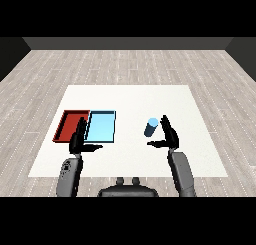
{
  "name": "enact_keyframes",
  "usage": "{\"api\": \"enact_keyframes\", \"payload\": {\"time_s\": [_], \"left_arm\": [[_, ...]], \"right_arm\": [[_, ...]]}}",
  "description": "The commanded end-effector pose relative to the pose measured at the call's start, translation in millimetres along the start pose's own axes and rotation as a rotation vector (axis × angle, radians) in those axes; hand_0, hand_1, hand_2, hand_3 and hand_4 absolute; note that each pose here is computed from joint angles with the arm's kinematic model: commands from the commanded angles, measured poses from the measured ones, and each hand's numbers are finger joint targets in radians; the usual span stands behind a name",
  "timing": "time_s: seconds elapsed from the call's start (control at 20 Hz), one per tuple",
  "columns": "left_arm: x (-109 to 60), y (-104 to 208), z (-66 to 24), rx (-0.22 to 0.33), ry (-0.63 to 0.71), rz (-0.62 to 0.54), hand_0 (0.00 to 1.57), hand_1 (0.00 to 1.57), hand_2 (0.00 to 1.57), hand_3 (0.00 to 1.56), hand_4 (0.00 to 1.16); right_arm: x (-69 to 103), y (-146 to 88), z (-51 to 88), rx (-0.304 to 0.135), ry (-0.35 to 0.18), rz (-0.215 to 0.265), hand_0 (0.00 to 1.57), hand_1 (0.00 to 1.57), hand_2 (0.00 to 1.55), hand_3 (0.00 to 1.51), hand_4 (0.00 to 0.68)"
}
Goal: Pick the blue can and put it in the blue box
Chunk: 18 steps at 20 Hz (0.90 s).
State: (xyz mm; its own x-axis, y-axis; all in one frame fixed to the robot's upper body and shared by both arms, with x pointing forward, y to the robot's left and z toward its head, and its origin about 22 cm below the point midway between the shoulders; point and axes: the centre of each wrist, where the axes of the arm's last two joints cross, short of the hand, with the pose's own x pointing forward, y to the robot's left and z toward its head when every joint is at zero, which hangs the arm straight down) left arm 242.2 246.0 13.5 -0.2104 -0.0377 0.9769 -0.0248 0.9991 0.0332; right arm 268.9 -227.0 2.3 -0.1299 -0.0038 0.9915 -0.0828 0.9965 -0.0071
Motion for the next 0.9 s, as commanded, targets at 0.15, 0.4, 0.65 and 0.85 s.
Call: {"api": "enact_keyframes", "payload": {"time_s": [0.15,0.4,0.65,0.85], "left_arm": [[-2.0,6,9.9,0.012,-0.14,0.024,0.0,0.0,0.0,0.0,0.0],[-17.3,8,16.1,0.018,-0.132,0.029,0.0,0.0,0.0,0.0,0.0],[-4.2,-6,4.0,0.014,-0.134,0.046,0.0,0.0,0.0,0.0,0.0],[-19.7,19,8.2,0.01,-0.156,0.03,0.0,0.0,0.0,0.0,0.0]], "right_arm": [[-2.7,-9,-14.0,0.068,-0.13,-0.077,0.0,0.0,0.0,0.0,0.0],[-21.0,-10,-17.3,0.062,-0.14,-0.072,0.0,0.0,0.0,0.0,0.0],[-26.8,-12,-13.7,0.047,-0.145,-0.073,0.0,0.0,0.0,0.0,0.0],[-15.6,-31,-25.9,0.044,-0.122,-0.048,0.0,0.0,0.0,0.0,0.0]]}}
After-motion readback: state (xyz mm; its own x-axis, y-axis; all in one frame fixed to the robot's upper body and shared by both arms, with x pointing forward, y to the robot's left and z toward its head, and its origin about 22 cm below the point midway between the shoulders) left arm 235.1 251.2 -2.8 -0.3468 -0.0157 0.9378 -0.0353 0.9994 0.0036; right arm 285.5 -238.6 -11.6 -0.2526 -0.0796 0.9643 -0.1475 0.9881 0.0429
